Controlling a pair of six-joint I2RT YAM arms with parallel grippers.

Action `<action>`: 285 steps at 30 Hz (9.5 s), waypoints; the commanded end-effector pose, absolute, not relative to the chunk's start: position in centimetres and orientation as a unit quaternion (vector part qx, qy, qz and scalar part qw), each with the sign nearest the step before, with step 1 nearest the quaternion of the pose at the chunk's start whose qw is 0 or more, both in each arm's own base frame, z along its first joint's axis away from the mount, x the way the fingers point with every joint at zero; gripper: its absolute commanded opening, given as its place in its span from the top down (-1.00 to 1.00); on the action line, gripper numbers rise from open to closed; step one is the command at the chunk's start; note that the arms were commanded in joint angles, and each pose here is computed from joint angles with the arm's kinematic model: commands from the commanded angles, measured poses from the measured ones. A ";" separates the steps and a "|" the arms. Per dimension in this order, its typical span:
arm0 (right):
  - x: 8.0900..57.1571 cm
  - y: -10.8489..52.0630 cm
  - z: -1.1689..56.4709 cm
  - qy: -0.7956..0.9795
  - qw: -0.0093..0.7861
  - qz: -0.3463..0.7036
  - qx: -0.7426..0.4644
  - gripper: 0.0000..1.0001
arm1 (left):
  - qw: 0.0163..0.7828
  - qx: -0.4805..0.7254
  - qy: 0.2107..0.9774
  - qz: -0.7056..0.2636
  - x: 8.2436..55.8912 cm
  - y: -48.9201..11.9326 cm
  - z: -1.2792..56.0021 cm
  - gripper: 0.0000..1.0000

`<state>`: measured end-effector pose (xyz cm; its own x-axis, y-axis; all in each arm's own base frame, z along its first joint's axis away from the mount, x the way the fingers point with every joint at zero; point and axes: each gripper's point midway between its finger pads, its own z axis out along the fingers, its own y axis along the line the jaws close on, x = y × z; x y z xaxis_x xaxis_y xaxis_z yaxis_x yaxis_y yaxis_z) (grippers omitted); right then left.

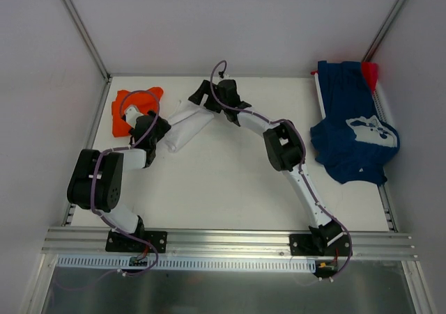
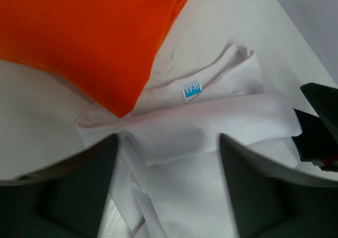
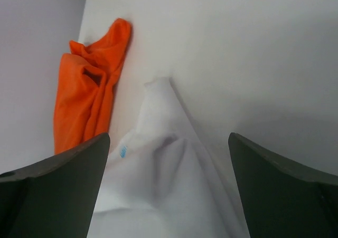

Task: Fold and stack the t-shirts
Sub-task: Fold the long partially folded tshirt into a neat square, then put the neatly folded tshirt into the corner of the board with the left arm

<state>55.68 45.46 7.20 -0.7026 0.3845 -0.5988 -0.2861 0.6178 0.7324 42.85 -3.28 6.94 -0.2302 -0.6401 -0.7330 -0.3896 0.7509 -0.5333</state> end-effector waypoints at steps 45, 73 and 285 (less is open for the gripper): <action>40.6 55.4 9.0 0.811 0.331 0.482 -0.001 0.99 | 0.616 -0.249 0.723 -0.189 26.9 -3.6 18.9 -0.98; 28.1 33.4 2.9 0.879 0.350 0.323 -0.027 0.99 | 0.571 -0.269 0.739 -0.235 26.4 -5.2 16.4 -0.96; 12.4 11.1 16.2 0.818 0.494 0.296 -0.007 -0.94 | 0.386 -0.323 0.858 -0.107 44.5 15.8 17.3 -0.92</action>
<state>12.52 10.78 15.74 -0.5127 0.2738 -0.8137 -0.2907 0.8365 0.4646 44.43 16.64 13.53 -0.5592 -0.6401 -0.5269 -0.5335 0.7642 -0.3623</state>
